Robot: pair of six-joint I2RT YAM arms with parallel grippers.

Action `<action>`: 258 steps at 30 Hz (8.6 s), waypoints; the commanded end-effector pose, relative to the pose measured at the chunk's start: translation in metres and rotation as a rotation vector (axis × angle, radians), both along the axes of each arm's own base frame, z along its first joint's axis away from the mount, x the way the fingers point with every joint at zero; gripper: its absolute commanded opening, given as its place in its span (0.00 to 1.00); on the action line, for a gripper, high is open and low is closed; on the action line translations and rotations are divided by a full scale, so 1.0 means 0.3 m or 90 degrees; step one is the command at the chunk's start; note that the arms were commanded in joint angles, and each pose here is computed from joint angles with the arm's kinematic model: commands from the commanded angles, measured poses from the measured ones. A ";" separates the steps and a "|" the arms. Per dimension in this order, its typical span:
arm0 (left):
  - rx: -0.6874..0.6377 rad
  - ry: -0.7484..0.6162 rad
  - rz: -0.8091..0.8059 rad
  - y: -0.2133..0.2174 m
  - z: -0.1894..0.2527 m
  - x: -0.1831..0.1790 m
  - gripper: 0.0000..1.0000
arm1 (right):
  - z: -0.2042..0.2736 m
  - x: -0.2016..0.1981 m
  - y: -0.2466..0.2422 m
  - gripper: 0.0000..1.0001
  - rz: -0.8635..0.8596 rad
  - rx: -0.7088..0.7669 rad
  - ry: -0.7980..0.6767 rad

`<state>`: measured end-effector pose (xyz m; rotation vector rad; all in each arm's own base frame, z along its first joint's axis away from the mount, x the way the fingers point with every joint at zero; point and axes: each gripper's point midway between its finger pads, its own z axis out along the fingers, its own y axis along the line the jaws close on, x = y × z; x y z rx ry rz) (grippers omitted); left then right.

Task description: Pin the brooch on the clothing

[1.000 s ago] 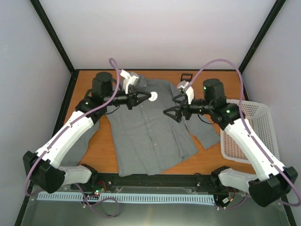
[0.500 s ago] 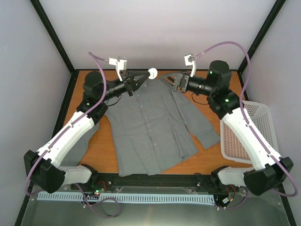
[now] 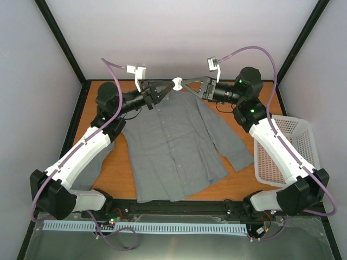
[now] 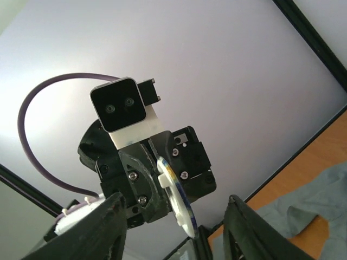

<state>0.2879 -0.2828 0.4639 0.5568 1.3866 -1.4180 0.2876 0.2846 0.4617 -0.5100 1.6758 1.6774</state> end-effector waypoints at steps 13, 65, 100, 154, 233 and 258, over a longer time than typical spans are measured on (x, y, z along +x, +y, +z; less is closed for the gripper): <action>-0.018 -0.046 -0.026 -0.008 0.083 -0.035 0.01 | -0.036 0.021 0.020 0.34 0.025 0.007 0.025; 0.043 -0.111 0.083 0.037 0.063 -0.013 0.01 | -0.202 -0.097 -0.061 0.74 0.004 -0.173 -0.058; 0.108 0.018 -0.153 0.049 -0.106 -0.096 0.01 | -0.117 -0.075 -0.017 0.43 0.050 -0.070 -0.076; 0.168 0.061 -0.211 0.043 -0.166 -0.145 0.33 | -0.168 -0.176 0.040 0.03 0.194 -0.074 -0.112; 0.214 0.546 0.481 0.765 -0.786 0.162 0.01 | -1.201 0.572 0.607 0.59 -0.117 -0.679 -0.183; 0.294 0.450 0.573 0.862 -0.848 0.297 0.01 | -1.574 0.465 0.587 0.03 -0.029 -0.801 -0.085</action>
